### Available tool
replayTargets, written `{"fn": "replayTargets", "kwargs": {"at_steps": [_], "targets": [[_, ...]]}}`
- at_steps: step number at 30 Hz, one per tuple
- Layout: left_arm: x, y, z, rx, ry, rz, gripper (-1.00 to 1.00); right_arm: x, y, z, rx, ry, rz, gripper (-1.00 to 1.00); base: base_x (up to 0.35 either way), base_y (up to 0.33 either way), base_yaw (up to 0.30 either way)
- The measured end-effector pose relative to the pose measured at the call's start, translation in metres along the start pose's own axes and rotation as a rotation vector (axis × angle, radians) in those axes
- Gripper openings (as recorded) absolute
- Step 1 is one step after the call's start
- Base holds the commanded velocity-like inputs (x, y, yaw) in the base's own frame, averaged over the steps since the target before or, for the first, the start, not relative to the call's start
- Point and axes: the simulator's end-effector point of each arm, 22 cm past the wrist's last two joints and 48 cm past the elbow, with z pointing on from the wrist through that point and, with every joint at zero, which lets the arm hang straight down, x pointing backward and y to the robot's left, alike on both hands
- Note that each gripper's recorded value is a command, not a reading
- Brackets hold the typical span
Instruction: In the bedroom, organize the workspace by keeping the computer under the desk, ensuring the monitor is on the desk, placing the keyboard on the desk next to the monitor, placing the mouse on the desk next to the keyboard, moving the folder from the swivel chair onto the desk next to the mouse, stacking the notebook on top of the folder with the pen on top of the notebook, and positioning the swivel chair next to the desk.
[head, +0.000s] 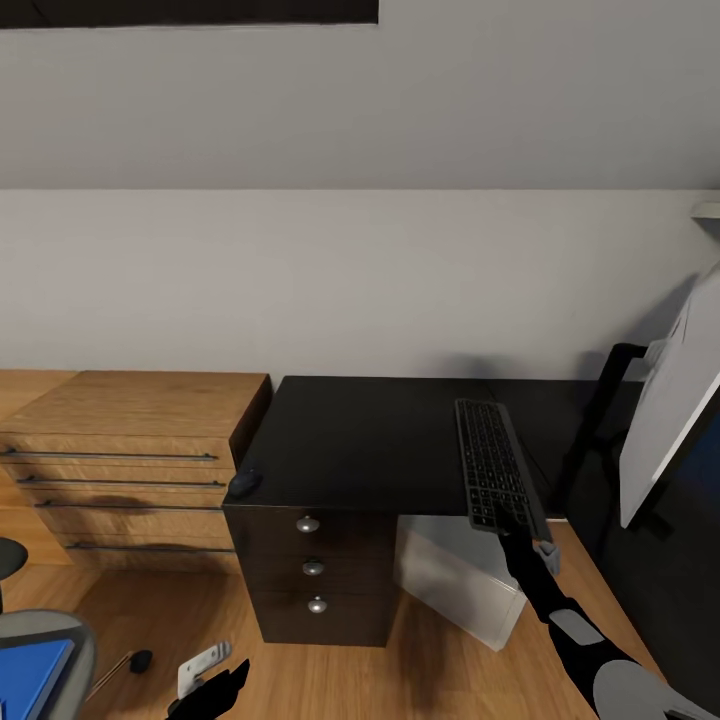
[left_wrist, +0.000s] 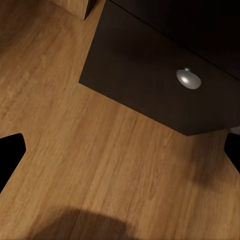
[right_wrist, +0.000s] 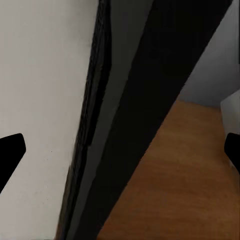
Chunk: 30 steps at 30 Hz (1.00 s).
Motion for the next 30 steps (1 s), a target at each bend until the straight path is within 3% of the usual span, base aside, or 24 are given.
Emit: {"fn": "replayTargets", "kwargs": {"at_steps": [15, 30], "targets": [[-0.009, -0.006, -0.010, 0.004, 0.001, 0.001, 1.00, -0.004, 0.014, 0.000, -0.001, -0.002, 0.000, 1.00, 0.000, 0.000, 0.000], [-0.008, -0.005, -0.010, 0.002, 0.001, -0.001, 1.00, -0.004, 0.014, 0.000, -0.001, 0.000, -0.001, 1.00, -0.023, 0.000, 0.000]]}}
